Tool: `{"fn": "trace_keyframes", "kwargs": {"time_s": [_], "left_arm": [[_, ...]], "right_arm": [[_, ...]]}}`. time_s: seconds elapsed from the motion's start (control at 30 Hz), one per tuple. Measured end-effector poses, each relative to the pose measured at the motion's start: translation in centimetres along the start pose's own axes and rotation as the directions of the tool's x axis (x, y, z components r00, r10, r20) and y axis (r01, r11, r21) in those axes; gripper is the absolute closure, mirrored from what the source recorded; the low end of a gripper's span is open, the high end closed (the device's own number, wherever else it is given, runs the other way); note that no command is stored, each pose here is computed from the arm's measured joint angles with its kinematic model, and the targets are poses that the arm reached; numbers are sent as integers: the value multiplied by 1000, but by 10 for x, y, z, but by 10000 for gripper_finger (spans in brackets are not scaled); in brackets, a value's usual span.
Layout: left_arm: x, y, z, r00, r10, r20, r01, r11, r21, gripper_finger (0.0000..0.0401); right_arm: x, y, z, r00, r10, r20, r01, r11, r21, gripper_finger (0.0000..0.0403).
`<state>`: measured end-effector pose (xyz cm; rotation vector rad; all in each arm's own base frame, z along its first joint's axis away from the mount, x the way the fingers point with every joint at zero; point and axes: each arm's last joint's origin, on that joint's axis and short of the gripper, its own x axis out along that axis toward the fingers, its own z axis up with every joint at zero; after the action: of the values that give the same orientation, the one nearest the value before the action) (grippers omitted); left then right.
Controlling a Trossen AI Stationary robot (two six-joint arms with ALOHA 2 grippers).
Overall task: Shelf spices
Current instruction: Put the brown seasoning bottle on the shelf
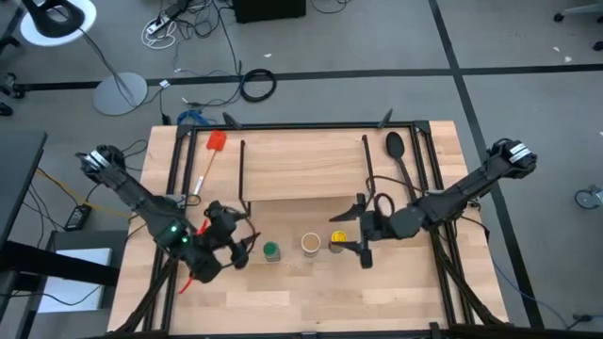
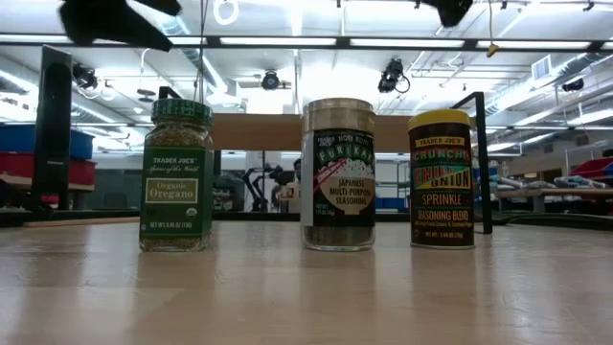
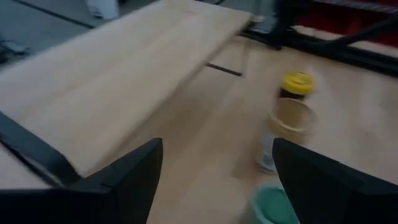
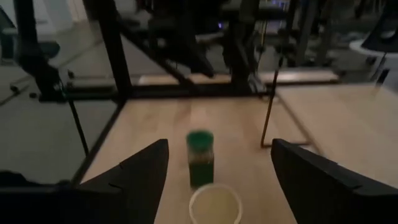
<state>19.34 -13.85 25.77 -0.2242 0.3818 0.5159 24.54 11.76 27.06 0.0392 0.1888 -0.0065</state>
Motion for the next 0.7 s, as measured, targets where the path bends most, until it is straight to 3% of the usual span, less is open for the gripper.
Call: {"fn": "trace_keyframes", "kwargs": {"time_s": [0.23, 0.5, 0.7], "left_arm": [[-5, -5, -27, 995, -96, 39, 96, 995, -3, 94], [-3, -2, -57, 973, -209, 97, 210, 978, 0, 94], [-4, 5, -75, 944, -290, 157, 300, 953, -46, 94]], "right_arm": [[30, 11, -18, 987, -42, -158, 32, 997, -66, 120], [70, 23, -21, 921, -121, -370, 54, 981, -185, 120], [80, 21, -19, 887, -140, -439, 83, 986, -147, 121]]}}
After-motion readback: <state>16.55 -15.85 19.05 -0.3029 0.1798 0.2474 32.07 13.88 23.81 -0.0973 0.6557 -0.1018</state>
